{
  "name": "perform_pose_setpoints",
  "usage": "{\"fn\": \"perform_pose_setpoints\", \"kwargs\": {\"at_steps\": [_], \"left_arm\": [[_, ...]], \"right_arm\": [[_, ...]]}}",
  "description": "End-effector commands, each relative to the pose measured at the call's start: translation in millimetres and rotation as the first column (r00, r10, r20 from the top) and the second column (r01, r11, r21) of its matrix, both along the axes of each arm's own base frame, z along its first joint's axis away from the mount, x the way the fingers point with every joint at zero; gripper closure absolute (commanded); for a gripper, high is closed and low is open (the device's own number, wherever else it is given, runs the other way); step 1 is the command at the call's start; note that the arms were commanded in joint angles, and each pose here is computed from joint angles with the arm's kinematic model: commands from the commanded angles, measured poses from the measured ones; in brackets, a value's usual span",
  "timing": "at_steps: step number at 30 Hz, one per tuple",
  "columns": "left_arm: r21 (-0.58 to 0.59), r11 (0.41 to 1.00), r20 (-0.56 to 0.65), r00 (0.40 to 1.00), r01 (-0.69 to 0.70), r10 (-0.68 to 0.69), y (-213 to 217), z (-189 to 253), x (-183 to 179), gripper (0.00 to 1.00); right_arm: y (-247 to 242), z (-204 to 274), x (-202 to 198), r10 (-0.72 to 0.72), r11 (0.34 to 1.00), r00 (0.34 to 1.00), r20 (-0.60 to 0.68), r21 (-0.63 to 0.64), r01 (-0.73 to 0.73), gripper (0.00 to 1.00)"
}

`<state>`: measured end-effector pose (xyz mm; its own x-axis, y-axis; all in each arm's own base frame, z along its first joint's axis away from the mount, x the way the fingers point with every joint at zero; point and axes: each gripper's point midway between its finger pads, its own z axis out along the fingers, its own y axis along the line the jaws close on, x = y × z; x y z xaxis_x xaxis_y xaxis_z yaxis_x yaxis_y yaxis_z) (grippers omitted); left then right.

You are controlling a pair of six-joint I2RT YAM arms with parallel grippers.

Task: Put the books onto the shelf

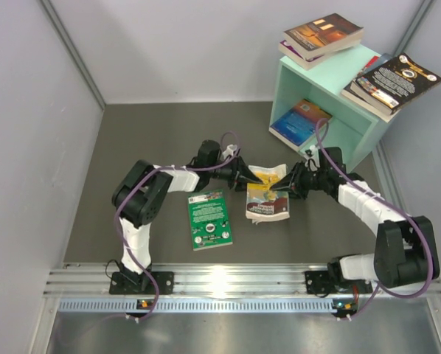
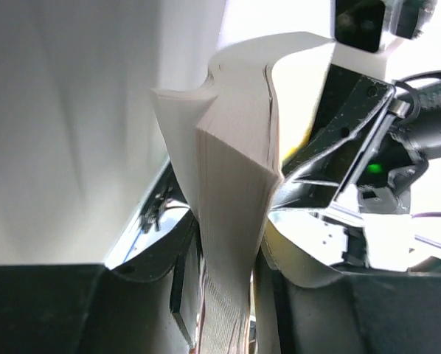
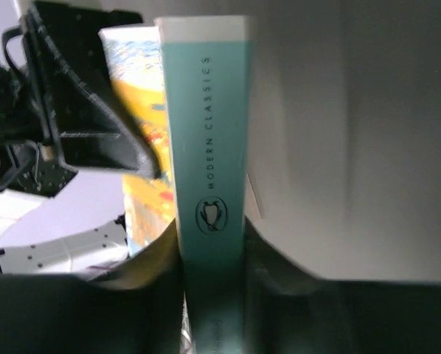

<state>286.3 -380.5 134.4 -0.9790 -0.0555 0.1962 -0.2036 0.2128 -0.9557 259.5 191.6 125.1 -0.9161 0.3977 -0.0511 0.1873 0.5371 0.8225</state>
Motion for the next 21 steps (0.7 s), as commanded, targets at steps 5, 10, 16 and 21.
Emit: {"fn": "perform_pose_setpoints", "kwargs": {"at_steps": [5, 10, 16, 21], "left_arm": [[0.367, 0.93, 0.368, 0.917, 0.01, -0.156, -4.5, 42.9, 24.6, 0.24], [0.772, 0.565, 0.529, 0.787, -0.291, -0.317, 66.7, 48.6, 61.3, 0.02], [0.757, 0.491, 0.649, 0.585, -0.431, -0.487, 60.9, 92.9, 30.4, 0.02], [0.736, 0.502, 0.676, 0.445, -0.455, -0.587, 29.7, 101.9, -25.3, 0.01]], "right_arm": [[3.2, 27.8, -1.6, -0.004, 1.0, 0.999, 0.045, 0.03, 0.003, 1.0], [-11.9, 17.7, -5.3, -0.058, 0.997, 0.998, 0.013, -0.054, 0.059, 1.0], [-37.5, -9.5, -0.3, -0.152, 0.972, 0.983, -0.099, -0.195, 0.131, 1.0], [-46.6, -6.9, 17.8, -0.237, 0.949, 0.964, -0.116, -0.241, 0.204, 1.0]]}}
